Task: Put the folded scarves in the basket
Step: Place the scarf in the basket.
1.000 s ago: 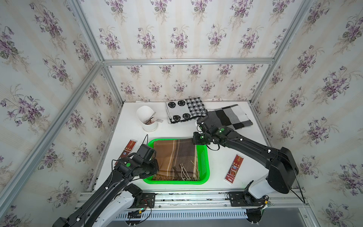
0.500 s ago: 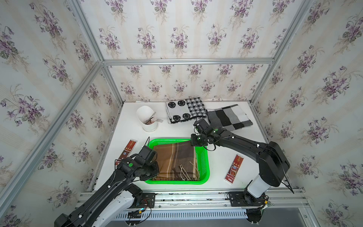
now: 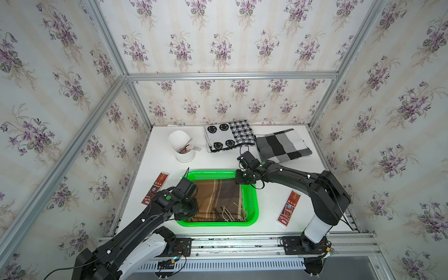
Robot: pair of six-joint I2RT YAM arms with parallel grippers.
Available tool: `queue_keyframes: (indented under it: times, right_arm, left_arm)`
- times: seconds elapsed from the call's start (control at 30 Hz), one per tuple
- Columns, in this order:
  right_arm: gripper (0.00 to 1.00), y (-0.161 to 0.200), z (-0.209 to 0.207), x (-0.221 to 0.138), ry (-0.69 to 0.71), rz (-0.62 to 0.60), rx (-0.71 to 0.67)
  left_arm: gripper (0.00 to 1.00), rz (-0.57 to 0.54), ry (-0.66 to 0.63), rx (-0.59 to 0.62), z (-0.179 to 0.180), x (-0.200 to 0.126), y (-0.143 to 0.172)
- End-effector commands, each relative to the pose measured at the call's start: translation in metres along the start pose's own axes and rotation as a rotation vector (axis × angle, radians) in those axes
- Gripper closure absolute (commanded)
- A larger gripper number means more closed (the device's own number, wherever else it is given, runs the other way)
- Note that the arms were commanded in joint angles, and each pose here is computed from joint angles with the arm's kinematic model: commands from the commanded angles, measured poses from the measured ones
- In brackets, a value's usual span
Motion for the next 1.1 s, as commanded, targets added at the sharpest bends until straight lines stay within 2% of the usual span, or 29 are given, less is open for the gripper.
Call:
queue_keyframes:
  times: [0.0,0.03,0.07,0.1,0.2,0.33,0.43,0.53,0.6,0.7,0.8,0.93,1.07]
  right_arm:
    - [0.83,-0.009,-0.003,-0.002,0.025,-0.049,0.011]
    - [0.72,-0.01,-0.004,-0.006,0.026,-0.061,0.013]
    - [0.61,-0.01,-0.003,-0.01,0.02,-0.07,0.012]
    - [0.55,-0.011,-0.002,-0.013,0.018,-0.078,0.011]
    - [0.46,-0.014,0.0,-0.028,0.011,-0.104,0.013]
    - [0.45,-0.021,0.003,-0.05,0.004,-0.152,0.014]
    - [0.5,-0.022,0.003,-0.061,0.015,-0.16,0.009]
    - [0.58,-0.015,0.002,-0.066,0.023,-0.147,0.012]
    - [0.6,-0.005,0.002,-0.066,0.027,-0.128,0.016]
    - [0.6,0.007,-0.004,-0.072,0.046,-0.139,0.036]
    - [0.57,0.004,-0.01,-0.084,0.055,-0.2,0.055]
    - [0.54,-0.007,-0.017,-0.089,0.091,-0.231,0.061]
    - [0.53,-0.04,-0.046,-0.108,0.155,-0.304,0.103]
  left_arm:
    - [0.52,-0.026,-0.003,0.011,-0.002,-0.006,-0.002]
    - [0.42,-0.046,0.002,0.013,-0.004,-0.012,-0.004]
    - [0.36,-0.066,0.007,0.016,-0.006,-0.02,-0.006]
    - [0.33,-0.079,0.01,0.018,-0.008,-0.026,-0.007]
    - [0.3,-0.112,0.034,0.028,-0.016,-0.046,-0.011]
    - [0.29,-0.145,0.068,0.045,-0.028,-0.068,-0.016]
    - [0.29,-0.161,0.064,0.061,-0.034,-0.082,-0.021]
    - [0.36,-0.169,0.062,0.075,-0.039,-0.087,-0.026]
    - [0.41,-0.169,0.044,0.08,-0.039,-0.082,-0.029]
    - [0.48,-0.136,0.043,0.077,-0.044,-0.064,-0.03]
    - [0.5,-0.12,0.035,0.065,-0.045,-0.047,-0.031]
    - [0.48,-0.194,-0.033,0.08,-0.04,-0.055,-0.046]
    - [0.46,-0.262,-0.006,0.127,-0.067,-0.071,-0.071]
Point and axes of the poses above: each gripper's point midway between its finger pads, its own x axis out along the fingers, its own z axis along the line the jaws close on, y = z × x, the point moved 2 cm from there along -x, back along the fingers, and after that the axes turned 1 degree about -x, right-handed, at the moved point
